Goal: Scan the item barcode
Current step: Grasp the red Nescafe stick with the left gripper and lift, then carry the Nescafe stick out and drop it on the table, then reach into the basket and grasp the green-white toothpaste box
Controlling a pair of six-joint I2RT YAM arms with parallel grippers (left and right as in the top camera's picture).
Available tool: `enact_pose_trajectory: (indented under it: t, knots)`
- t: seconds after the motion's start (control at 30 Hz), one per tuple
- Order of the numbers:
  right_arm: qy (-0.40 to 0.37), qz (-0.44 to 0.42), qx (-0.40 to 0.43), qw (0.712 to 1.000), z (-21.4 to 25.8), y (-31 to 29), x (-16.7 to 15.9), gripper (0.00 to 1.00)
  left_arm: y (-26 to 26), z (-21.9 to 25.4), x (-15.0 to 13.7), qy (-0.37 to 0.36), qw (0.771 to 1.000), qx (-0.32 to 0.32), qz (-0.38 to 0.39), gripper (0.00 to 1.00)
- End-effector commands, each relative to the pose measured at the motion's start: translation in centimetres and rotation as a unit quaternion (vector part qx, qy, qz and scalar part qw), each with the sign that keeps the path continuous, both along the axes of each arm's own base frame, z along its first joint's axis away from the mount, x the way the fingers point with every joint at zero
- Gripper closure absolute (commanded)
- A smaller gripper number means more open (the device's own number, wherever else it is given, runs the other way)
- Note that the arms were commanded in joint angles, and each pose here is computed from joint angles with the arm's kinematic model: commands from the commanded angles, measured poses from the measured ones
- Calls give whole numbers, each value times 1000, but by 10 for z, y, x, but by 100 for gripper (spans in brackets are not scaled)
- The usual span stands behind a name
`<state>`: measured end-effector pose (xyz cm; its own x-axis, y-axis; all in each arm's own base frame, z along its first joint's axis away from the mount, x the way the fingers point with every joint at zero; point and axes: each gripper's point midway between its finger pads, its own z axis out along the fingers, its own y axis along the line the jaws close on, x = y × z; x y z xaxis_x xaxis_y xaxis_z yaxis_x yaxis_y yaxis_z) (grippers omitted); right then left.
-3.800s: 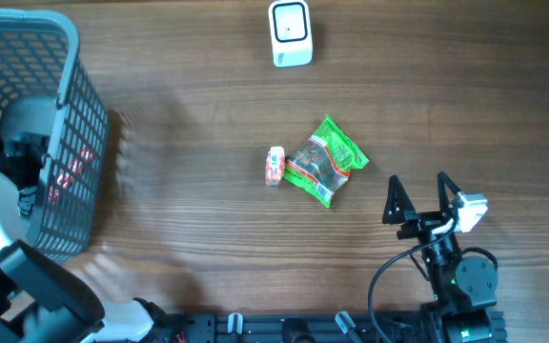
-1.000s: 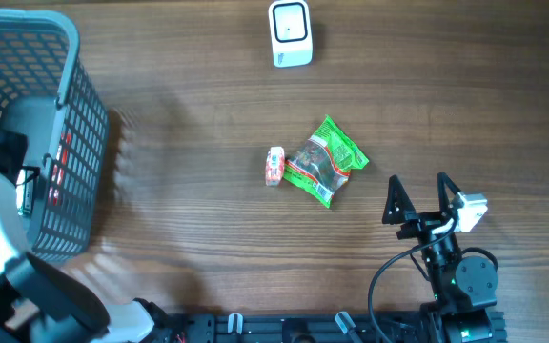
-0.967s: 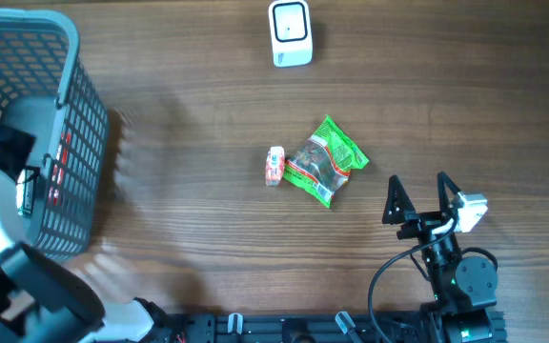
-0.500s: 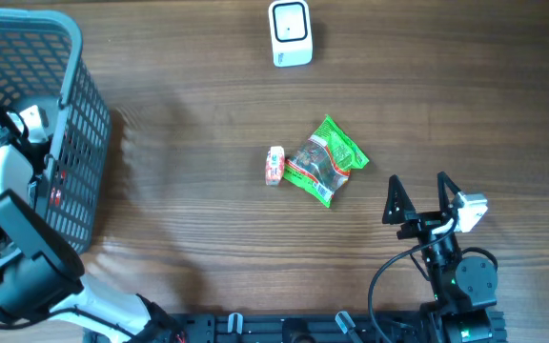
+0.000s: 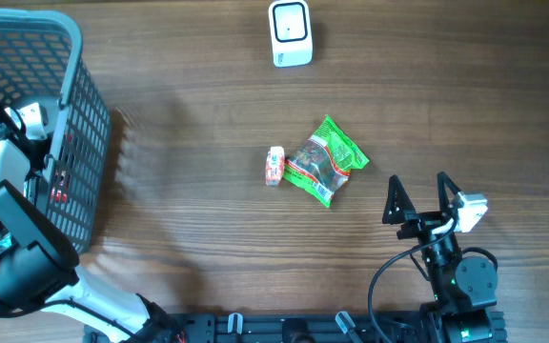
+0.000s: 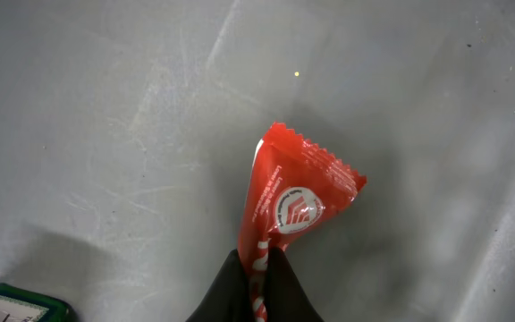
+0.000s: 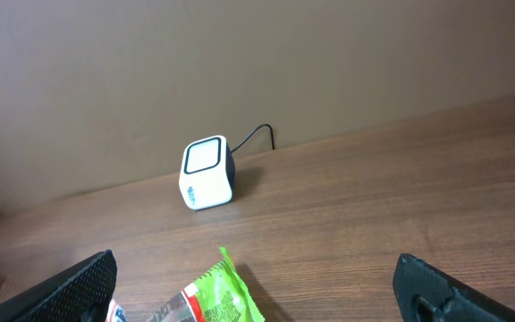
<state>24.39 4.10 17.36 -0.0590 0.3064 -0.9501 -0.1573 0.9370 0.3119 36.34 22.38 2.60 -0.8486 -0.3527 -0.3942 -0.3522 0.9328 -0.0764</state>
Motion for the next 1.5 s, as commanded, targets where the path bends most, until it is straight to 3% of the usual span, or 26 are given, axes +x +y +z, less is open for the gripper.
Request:
enact_pose_trajectory:
  t: [0.0,0.13,0.27,0.3,0.37,0.47,0.57,0.73,0.77,0.8,0.83,0.9,1.03,1.1,1.17,1.33,1.47]
  knots:
    - [-4,-6,1,1000,1,-2,0,0,-2,14,4,-10,1000,-11,23,96]
    - [-4,-6,1,1000,2,-2,0,0,17,144,26,-149,983,36,97,96]
    - [-4,-6,1,1000,1,-2,0,0,1,265,8,-286,946,50,147,96]
    - [-4,-6,1,1000,2,-2,0,0,-8,284,0,-309,938,42,151,96]
    - [-4,-6,1,1000,1,-2,0,0,-57,321,-22,-353,924,-49,137,96]
    - [-4,-6,1,1000,1,-2,0,0,-124,323,-50,-325,930,-148,89,96]
    - [-4,-6,1,1000,1,-2,0,0,-188,286,-75,-220,951,-212,48,96]
    - [-4,-6,1,1000,1,-2,0,0,-274,217,-85,-92,959,-263,-63,96]
    - [-4,-6,1,1000,1,-2,0,0,-285,208,-84,-79,958,-266,-80,84]
    - [-4,-6,1,1000,1,-2,0,0,-298,200,-82,-69,955,-268,-102,45]
    - [-4,-6,1,1000,1,-2,0,0,-309,197,-78,-64,953,-270,-122,26]
    - [-4,-6,1,1000,1,-2,0,0,-320,201,-70,-79,949,-268,-144,1]
    - [-4,-6,1,1000,1,-2,0,0,-318,248,-43,-166,938,-270,-143,2]
    - [-4,-6,1,1000,1,-2,0,0,-308,286,-34,-216,933,-251,-140,11]
    - [-4,-6,1,1000,1,-2,0,0,-288,310,-28,-247,938,-215,-111,12]
    - [-4,-6,1,1000,1,-2,0,0,-178,346,-31,-295,952,-46,72,8]
    - [-4,-6,1,1000,2,-2,0,0,-94,325,-51,-249,944,50,209,5]
